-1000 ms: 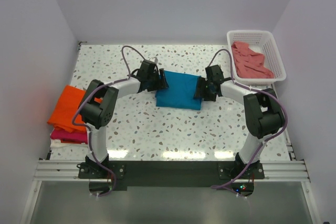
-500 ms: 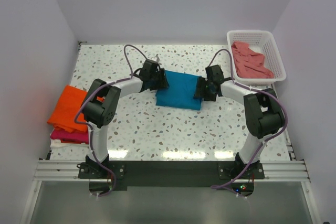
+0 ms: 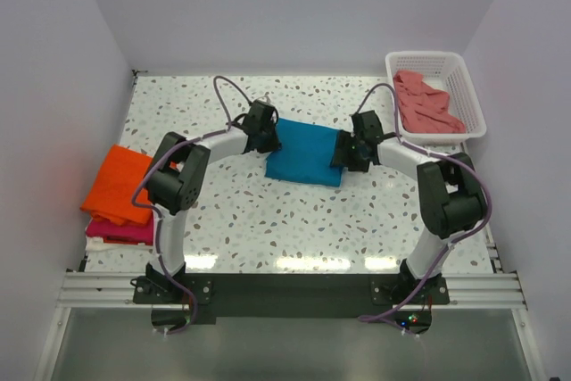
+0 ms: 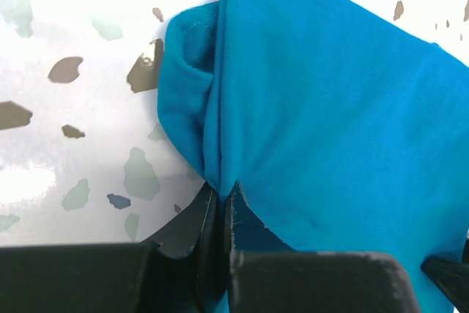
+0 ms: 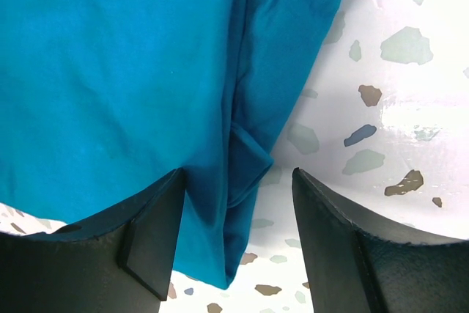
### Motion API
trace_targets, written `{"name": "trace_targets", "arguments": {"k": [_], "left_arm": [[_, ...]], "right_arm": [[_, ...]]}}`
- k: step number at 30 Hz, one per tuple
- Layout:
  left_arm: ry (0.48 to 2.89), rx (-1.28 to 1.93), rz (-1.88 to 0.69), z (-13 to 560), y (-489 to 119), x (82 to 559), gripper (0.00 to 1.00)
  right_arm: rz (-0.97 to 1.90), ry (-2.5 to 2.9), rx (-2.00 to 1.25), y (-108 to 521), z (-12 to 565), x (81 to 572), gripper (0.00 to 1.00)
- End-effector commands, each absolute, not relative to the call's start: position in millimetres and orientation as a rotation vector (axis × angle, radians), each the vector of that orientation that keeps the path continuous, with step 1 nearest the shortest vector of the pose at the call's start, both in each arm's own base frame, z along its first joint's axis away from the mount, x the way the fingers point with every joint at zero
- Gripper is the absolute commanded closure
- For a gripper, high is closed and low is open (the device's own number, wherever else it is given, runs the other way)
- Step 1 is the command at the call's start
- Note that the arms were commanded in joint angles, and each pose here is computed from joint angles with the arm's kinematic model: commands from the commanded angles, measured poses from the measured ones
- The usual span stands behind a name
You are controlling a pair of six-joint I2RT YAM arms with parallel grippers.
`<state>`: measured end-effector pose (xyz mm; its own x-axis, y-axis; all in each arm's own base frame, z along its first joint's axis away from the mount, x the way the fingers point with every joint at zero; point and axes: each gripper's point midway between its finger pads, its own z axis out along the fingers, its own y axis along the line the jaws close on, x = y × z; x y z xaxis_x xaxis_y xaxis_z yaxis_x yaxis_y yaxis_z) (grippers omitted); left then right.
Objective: Fold and stack the t-shirts
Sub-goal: Neatly place the folded tshirt to the corner
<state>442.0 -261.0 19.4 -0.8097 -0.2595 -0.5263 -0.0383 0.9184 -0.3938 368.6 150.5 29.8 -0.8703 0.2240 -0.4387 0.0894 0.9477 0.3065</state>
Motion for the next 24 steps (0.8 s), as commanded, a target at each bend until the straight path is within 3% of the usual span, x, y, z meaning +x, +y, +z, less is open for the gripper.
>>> {"name": "trace_targets", "arguments": {"k": [1,8,17,24], "left_arm": [[2.625,-0.373,-0.243,-16.7,-224.0,414.8,1.00],[2.504,-0.639,-0.099,20.3,-176.5,430.3,1.00],[2.429,-1.083,0.247,40.5,-75.1,432.6,1.00],[2.286,-1.314,0.351,68.8,-2.6,441.7,1.00]], "right_arm": [[0.404,2.536,0.224,150.0,53.2,378.4,0.36],[0.395,2.496,0.230,145.3,69.6,374.9,0.34],[0.420,2.494,0.213,147.8,75.8,369.8,0.33],[0.446,2.498,0.195,151.9,78.6,370.4,0.34]]}}
